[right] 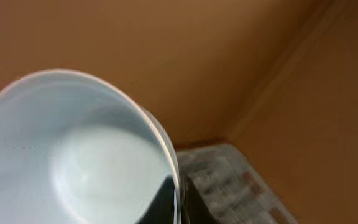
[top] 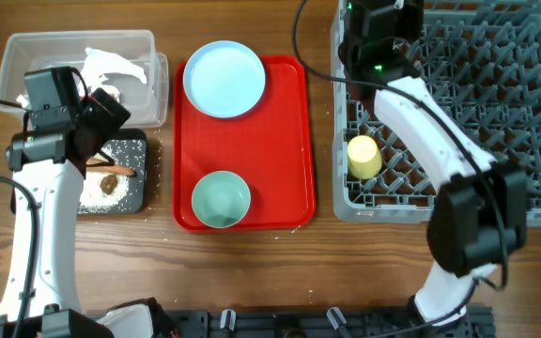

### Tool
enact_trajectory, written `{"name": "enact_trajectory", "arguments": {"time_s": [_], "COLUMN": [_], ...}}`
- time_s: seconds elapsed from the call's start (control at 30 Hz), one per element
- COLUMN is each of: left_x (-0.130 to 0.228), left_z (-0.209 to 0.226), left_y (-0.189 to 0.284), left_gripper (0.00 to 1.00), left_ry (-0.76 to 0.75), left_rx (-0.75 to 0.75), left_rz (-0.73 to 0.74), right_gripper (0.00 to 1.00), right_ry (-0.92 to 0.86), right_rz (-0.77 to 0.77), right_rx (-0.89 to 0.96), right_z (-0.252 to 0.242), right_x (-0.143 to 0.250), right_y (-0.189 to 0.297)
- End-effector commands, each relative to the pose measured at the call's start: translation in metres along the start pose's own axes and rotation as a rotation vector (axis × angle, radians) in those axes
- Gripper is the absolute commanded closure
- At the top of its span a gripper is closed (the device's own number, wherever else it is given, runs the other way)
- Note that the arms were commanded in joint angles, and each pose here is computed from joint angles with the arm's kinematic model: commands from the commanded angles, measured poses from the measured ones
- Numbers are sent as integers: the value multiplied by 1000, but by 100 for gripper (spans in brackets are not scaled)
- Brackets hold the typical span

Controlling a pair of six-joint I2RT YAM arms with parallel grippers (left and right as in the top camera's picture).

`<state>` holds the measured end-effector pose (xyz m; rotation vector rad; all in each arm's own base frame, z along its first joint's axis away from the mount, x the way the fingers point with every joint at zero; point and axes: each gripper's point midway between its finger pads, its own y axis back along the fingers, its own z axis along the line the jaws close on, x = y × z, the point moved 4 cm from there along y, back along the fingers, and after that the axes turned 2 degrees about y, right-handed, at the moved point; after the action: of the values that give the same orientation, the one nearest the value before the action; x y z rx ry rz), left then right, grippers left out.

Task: Sort waste into correct bins and load items into the dishwasher rack
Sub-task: 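Grasp a light-blue bowl with the right gripper and place it in the rack, then grasp the second light-blue bowl with the right gripper and place it in the rack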

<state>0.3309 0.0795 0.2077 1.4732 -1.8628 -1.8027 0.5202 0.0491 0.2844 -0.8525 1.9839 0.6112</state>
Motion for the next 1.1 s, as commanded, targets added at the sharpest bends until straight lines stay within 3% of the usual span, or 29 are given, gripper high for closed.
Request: {"name": "enact_trajectory", "arguments": {"time_s": [0.0,0.23,0.43,0.53,0.77,0.93,1.07], "left_x": [-7,-7,-7,-7,-7,-7,-7], "left_z": [0,0,0,0,0,0,0], "left_y": [6,6,6,6,6,6,6], "left_gripper": [0,0,0,0,0,0,0], "left_ry": [21,21,21,21,21,21,21], "left_rx": [-1,-1,-1,-1,-1,-1,-1], "left_rz": [-31,-31,-31,-31,-31,-31,-31], "right_gripper": [96,96,96,76,0,0,0], "right_ry": [483,483,663,674,678,546,484], "right_rz": [28,56,99,76,66,39,-77], "right_rx": [78,32,-101,-112,-84,-57,-202], "right_z": [24,56,85,96,102,97,123], "right_x": [30,64,86,80,74,58,32], "right_y": [-29,-37,-16,0,19,25,65]}}
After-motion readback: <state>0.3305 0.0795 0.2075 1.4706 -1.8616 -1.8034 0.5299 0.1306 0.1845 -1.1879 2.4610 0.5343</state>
